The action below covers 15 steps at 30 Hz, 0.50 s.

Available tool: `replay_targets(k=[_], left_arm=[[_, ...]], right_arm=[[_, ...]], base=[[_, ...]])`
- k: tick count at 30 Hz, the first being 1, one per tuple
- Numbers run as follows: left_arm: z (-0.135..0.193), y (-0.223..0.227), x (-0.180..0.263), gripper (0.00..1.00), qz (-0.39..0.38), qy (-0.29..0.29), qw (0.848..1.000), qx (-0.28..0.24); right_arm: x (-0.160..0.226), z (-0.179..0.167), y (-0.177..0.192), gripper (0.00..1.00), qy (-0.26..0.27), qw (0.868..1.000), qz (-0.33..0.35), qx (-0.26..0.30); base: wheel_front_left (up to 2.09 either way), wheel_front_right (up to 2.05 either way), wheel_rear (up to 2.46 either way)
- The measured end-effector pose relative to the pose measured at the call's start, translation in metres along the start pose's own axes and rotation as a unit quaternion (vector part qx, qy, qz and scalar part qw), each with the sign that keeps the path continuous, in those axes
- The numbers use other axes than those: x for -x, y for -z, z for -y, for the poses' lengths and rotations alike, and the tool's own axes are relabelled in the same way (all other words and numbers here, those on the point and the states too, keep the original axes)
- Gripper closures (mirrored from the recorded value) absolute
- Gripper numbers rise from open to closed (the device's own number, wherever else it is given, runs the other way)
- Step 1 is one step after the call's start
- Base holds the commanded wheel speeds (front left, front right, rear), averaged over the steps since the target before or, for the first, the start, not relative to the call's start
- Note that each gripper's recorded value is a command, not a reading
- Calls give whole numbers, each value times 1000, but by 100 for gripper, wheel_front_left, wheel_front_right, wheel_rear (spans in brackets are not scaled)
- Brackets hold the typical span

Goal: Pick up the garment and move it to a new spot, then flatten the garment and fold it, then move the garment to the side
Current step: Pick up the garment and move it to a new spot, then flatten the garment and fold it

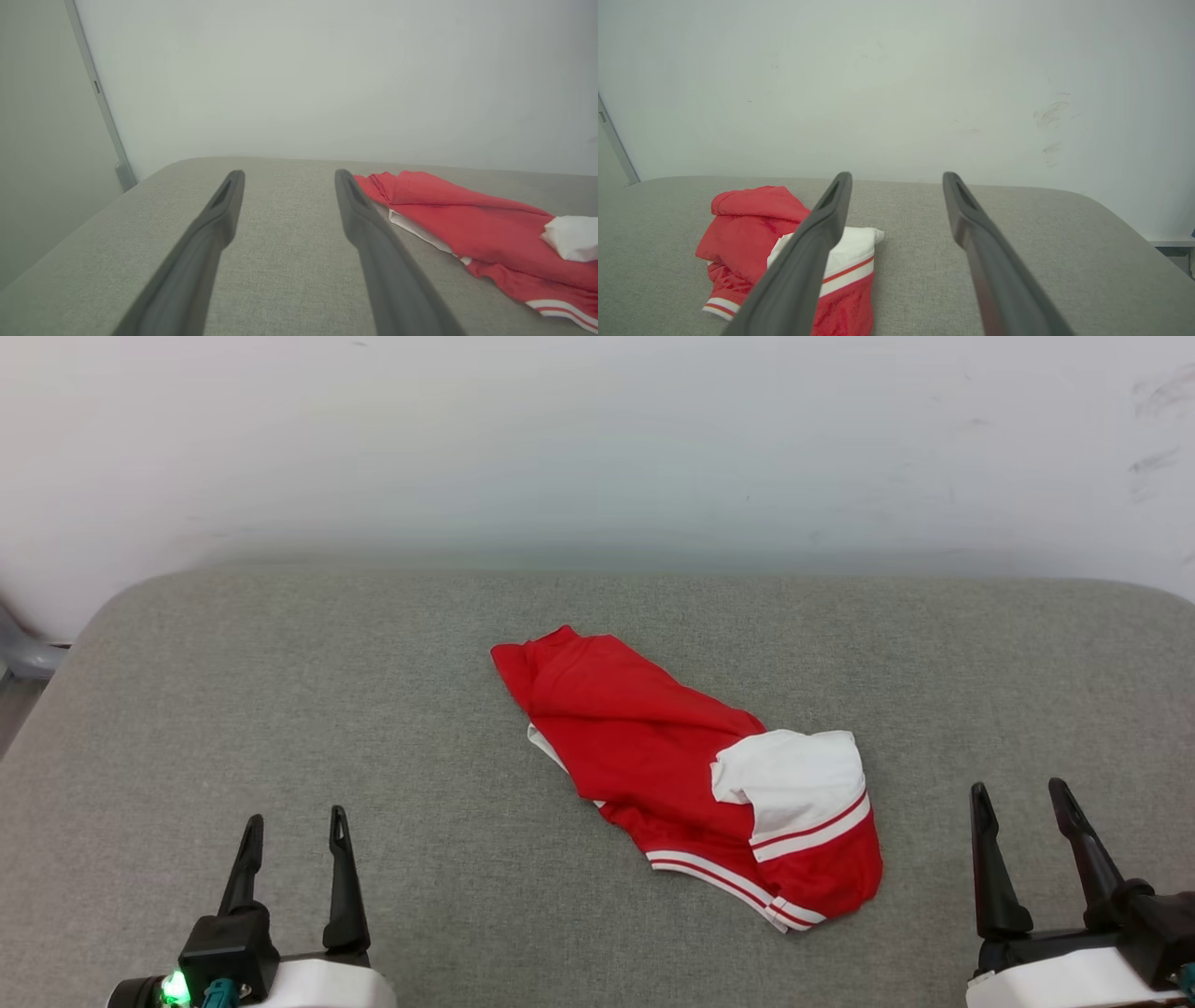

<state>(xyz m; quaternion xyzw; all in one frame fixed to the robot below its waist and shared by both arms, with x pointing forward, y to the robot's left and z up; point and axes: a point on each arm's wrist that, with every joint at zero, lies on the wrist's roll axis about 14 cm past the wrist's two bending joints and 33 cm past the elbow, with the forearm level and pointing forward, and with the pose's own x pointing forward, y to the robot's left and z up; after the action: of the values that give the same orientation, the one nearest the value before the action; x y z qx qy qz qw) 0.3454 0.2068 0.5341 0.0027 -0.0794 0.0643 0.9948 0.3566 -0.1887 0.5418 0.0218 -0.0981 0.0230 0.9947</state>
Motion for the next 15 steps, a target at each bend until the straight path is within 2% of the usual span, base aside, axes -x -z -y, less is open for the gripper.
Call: replay_targets(k=[15], left_arm=[[-9,11,6,0,-14,0,1000,-2]], right_arm=[[6,-2,7,0,0,1000,-11,-16]], base=[[0,0,0]])
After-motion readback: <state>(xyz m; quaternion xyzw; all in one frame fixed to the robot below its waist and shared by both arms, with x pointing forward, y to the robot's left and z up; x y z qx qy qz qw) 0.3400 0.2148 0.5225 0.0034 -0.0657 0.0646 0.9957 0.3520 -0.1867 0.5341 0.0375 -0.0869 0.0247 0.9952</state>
